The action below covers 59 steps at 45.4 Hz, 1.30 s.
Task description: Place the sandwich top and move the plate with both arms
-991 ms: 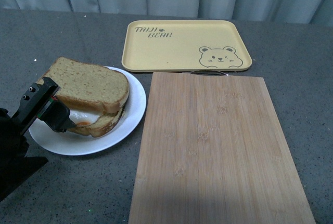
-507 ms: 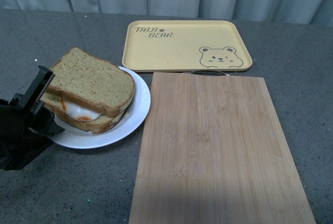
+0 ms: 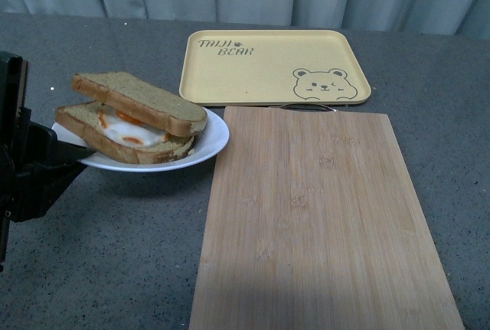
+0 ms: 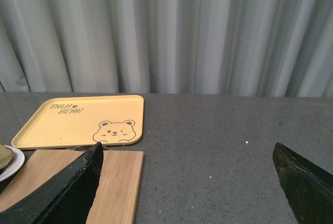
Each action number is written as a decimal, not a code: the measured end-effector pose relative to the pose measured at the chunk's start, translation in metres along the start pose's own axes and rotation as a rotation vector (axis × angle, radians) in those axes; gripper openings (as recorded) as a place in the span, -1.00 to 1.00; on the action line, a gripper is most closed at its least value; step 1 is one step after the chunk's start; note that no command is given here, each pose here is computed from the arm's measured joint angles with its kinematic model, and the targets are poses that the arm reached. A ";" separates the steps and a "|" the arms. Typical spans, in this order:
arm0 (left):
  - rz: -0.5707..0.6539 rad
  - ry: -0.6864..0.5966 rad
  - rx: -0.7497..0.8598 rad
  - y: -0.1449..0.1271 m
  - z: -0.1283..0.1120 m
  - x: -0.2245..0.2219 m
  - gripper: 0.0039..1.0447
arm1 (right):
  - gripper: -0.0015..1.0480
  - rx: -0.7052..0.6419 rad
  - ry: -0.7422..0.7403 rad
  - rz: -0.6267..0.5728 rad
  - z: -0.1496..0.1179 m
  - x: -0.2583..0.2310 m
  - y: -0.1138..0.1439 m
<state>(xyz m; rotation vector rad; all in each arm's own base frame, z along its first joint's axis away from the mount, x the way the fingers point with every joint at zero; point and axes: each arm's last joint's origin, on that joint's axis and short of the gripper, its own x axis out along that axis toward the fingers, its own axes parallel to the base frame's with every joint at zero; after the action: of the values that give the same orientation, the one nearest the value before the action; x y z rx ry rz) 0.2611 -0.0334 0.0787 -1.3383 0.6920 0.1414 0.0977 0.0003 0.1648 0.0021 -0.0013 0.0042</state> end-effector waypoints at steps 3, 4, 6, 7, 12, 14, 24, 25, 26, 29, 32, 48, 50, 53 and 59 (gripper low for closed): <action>-0.088 -0.005 -0.015 -0.003 0.001 -0.003 -0.94 | 0.82 0.000 0.000 0.000 0.000 0.000 0.000; -0.131 -0.007 -0.022 -0.006 0.002 -0.004 -0.94 | 0.82 0.000 0.000 0.000 0.000 0.000 0.000; -0.195 -0.017 -0.032 -0.009 0.004 -0.004 -0.94 | 0.82 0.000 0.000 0.000 0.000 0.000 0.000; -0.214 -0.023 -0.038 -0.010 0.004 -0.004 -0.94 | 0.82 0.000 0.000 0.000 0.000 0.000 0.000; -0.225 -0.039 -0.052 -0.013 0.000 0.007 -0.94 | 0.82 0.000 0.000 0.000 0.000 0.000 0.000; -0.212 -0.035 -0.052 -0.016 -0.005 0.016 -0.94 | 0.82 0.000 0.000 0.000 0.000 0.000 0.000; -0.232 0.028 -0.019 -0.051 -0.034 0.072 -0.94 | 0.82 0.000 0.000 0.000 0.000 0.000 0.000; -0.232 0.028 -0.018 -0.053 -0.035 0.075 -0.94 | 0.82 0.000 0.000 0.000 0.000 0.000 0.000; -0.235 0.032 -0.015 -0.058 -0.037 0.081 -0.94 | 0.82 0.000 0.000 0.000 0.000 0.000 0.000; -0.237 0.044 -0.004 -0.073 -0.048 0.102 -0.94 | 0.82 0.000 0.000 0.000 0.000 0.000 0.000; -0.226 0.051 0.005 -0.080 -0.055 0.118 -0.94 | 0.82 0.000 -0.001 0.000 0.000 0.000 0.000; -0.162 0.041 -0.001 -0.106 -0.075 0.183 -0.94 | 0.82 0.000 0.000 0.000 0.000 0.000 0.000; -0.155 0.042 -0.001 -0.107 -0.075 0.187 -0.94 | 0.82 0.000 -0.001 0.000 0.000 0.000 0.000; -0.138 0.042 -0.001 -0.108 -0.076 0.192 -0.94 | 0.82 0.000 0.000 0.000 0.000 0.000 0.000; -0.105 0.025 0.002 -0.106 -0.078 0.195 -0.94 | 0.82 0.000 0.000 0.000 0.000 0.000 0.000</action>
<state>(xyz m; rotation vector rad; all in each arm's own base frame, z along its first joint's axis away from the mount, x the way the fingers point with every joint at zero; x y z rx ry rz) 0.4370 -0.1890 0.0590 -1.3736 0.6410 0.0395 0.0977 0.0003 0.1648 0.0021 -0.0013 0.0042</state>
